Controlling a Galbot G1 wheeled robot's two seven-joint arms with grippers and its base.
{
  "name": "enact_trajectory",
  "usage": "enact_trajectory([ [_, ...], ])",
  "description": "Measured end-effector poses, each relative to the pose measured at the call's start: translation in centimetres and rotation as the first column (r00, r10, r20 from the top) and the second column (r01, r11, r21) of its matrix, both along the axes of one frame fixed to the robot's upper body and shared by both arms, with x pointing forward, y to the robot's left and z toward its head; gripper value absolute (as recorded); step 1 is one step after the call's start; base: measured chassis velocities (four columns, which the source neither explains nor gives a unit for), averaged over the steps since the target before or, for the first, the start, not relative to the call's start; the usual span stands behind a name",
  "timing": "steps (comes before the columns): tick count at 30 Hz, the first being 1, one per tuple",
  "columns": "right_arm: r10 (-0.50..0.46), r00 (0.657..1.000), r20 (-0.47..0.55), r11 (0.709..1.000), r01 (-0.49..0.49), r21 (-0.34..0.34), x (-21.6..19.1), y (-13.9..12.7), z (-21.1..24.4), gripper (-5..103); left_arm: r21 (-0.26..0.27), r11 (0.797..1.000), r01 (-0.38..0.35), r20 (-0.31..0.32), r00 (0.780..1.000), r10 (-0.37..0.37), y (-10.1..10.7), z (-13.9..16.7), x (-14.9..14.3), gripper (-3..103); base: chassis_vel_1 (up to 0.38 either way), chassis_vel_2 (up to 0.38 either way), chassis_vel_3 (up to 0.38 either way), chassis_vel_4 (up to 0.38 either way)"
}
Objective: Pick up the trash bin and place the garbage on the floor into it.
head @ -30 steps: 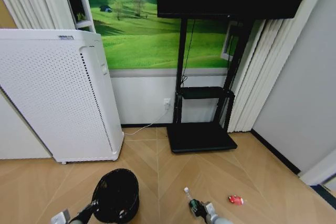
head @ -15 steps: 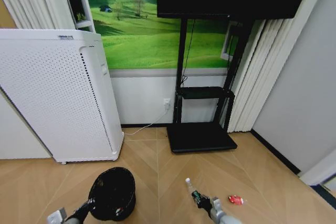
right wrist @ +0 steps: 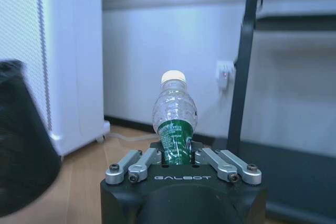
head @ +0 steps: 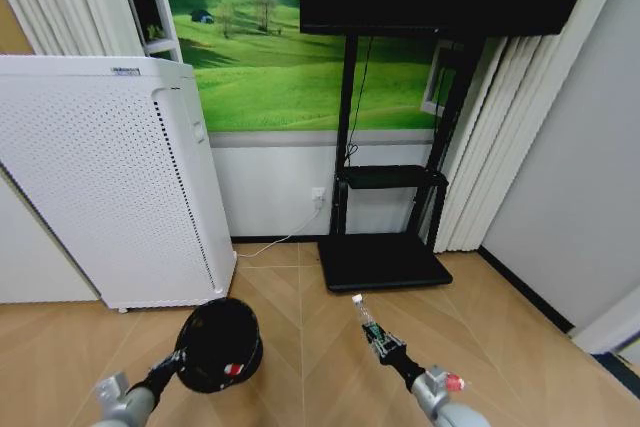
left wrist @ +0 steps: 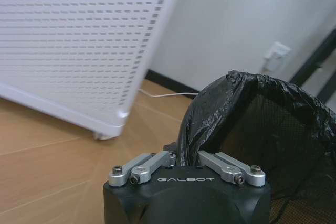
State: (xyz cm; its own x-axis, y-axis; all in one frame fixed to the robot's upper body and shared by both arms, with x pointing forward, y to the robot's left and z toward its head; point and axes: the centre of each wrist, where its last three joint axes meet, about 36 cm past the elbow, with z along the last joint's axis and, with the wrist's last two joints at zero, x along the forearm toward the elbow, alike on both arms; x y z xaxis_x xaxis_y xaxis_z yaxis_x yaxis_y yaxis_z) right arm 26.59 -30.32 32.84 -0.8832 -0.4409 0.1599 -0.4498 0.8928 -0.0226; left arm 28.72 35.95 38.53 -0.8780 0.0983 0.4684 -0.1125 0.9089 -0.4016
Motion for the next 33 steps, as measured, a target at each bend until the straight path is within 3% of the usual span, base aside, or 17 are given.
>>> enact_trajectory([
  [4,0.036,0.997,0.064,0.999,-0.037,0.028,-1.0,1.2,2.9,22,-0.022,0.997,0.069,0.024,0.997,-0.069,-0.7,-0.6,2.9,3,0.000,0.000,0.000,0.000],
  [10,0.100,0.989,0.106,0.994,-0.105,0.044,-0.3,2.2,4.1,22,-0.032,0.987,0.158,0.024,0.987,-0.157,-1.2,-1.7,3.6,3,0.000,0.000,0.000,0.000],
  [12,0.132,0.984,0.123,0.989,-0.139,0.047,-0.5,2.4,4.5,22,-0.044,0.973,0.225,0.006,0.974,-0.225,-2.4,-3.1,4.0,3,0.000,0.000,0.000,0.000],
  [13,0.132,0.984,0.123,0.989,-0.139,0.047,-0.5,2.4,4.5,22,-0.044,0.973,0.225,0.006,0.974,-0.225,-2.4,-3.1,4.0,3,0.000,0.000,0.000,0.000],
  [15,0.146,0.980,0.137,0.986,-0.155,0.056,-1.2,2.8,5.1,22,-0.056,0.956,0.288,-0.011,0.957,-0.289,-4.3,-4.4,5.1,3,0.000,0.000,0.000,0.000],
  [19,0.149,0.977,0.151,0.985,-0.160,0.064,-1.5,3.2,5.5,22,-0.054,0.946,0.321,-0.029,0.946,-0.323,-6.3,-5.8,6.3,3,0.000,0.000,0.000,0.000],
  [21,0.151,0.977,0.149,0.984,-0.163,0.072,-1.9,3.7,5.3,22,-0.073,0.937,0.341,-0.032,0.939,-0.344,-9.4,-7.1,7.6,3,0.000,0.000,0.000,0.000],
  [23,0.154,0.977,0.146,0.984,-0.166,0.072,-2.1,3.8,5.1,22,-0.081,0.931,0.356,-0.031,0.933,-0.359,-10.6,-7.5,7.8,3,0.000,0.000,0.000,0.000],
  [24,0.164,0.977,0.139,0.982,-0.174,0.069,-2.3,4.0,4.9,22,-0.087,0.924,0.372,-0.030,0.926,-0.376,-12.1,-7.5,8.0,3,0.000,0.000,0.000,0.000],
  [25,0.164,0.977,0.139,0.982,-0.174,0.069,-2.3,4.0,4.9,22,-0.087,0.924,0.372,-0.030,0.926,-0.376,-12.1,-7.5,8.0,3,0.000,0.000,0.000,0.000],
  [27,0.176,0.977,0.122,0.981,-0.184,0.055,-2.8,4.1,4.2,22,-0.100,0.906,0.411,-0.024,0.909,-0.416,-15.3,-6.5,7.9,3,0.000,0.000,0.000,0.000],
  [28,0.176,0.977,0.122,0.981,-0.184,0.055,-2.8,4.1,4.2,22,-0.100,0.906,0.411,-0.024,0.909,-0.416,-15.3,-6.5,7.9,3,0.000,0.000,0.000,0.000],
  [30,0.183,0.977,0.111,0.981,-0.189,0.044,-3.1,4.0,3.7,22,-0.108,0.882,0.459,-0.019,0.886,-0.464,-17.9,-5.6,7.5,3,0.000,0.000,0.000,0.000],
  [33,0.196,0.975,0.105,0.979,-0.202,0.040,-3.3,4.0,3.7,22,-0.102,0.869,0.485,-0.023,0.872,-0.489,-19.1,-5.4,7.3,3,0.000,0.000,0.000,0.000],
])
